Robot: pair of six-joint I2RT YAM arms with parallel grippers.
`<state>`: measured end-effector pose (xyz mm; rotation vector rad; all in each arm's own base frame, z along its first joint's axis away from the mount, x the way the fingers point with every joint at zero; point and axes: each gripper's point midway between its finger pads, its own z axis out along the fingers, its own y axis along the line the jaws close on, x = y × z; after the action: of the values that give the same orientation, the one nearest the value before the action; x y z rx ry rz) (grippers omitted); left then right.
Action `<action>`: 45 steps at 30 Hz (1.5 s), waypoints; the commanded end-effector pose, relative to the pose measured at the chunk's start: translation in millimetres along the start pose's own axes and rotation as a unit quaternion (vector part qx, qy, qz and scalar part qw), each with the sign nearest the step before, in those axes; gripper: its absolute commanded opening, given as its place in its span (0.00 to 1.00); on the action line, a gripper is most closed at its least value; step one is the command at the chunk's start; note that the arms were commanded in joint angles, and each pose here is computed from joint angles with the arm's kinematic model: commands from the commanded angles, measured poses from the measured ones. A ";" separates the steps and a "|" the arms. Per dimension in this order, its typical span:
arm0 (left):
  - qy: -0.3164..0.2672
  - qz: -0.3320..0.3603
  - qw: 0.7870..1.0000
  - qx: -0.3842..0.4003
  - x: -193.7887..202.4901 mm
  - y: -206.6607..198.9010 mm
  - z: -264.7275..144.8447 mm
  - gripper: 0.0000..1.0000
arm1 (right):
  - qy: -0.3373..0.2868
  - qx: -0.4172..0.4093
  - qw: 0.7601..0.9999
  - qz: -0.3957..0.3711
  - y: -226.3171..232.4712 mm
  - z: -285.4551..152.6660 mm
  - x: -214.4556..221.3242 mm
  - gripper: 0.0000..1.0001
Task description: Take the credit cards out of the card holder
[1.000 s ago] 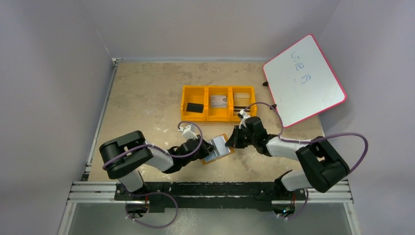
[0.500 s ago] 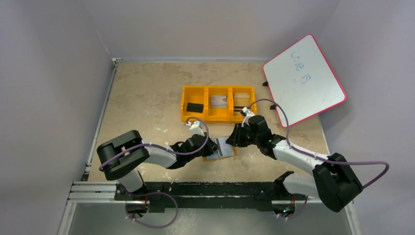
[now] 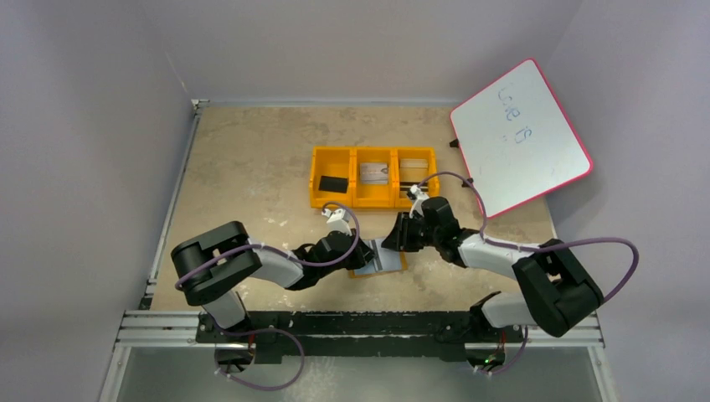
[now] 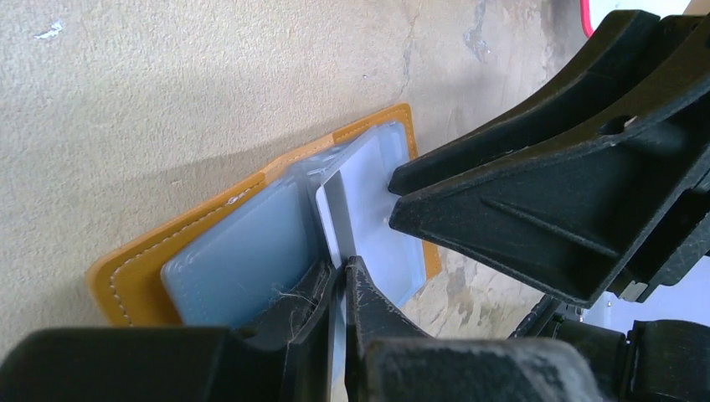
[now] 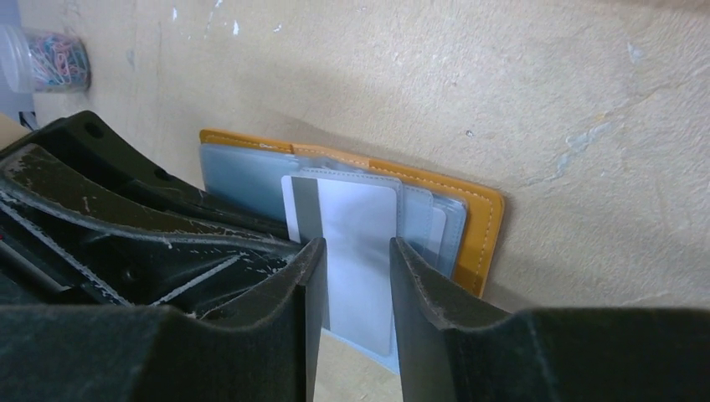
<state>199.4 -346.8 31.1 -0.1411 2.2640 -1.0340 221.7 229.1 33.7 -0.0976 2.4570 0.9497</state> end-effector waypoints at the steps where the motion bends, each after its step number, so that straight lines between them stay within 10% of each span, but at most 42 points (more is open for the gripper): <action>1: 0.006 0.010 1.000 0.024 3.3 -7.6 2.4 0.00 | -0.018 -0.023 1.000 -0.010 3.0 0.8 -11.2 0.38; 24: -0.008 -0.029 0.997 0.067 -0.6 -8.8 -1.9 0.00 | 0.032 -0.110 0.993 0.010 -3.4 10.1 4.2 0.38; 36: -0.015 -0.044 0.997 0.059 -4.6 -0.3 -2.8 0.00 | 0.024 -0.110 0.993 0.034 -0.1 4.5 4.1 0.00; 45: -0.014 -0.039 0.999 0.030 -5.1 8.6 -4.2 0.02 | -0.009 -0.070 0.996 0.048 -8.5 0.5 -6.5 0.00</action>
<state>194.8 -342.7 26.9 -0.2055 2.2241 -1.1883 229.5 224.7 28.8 -0.0488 2.3926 1.1893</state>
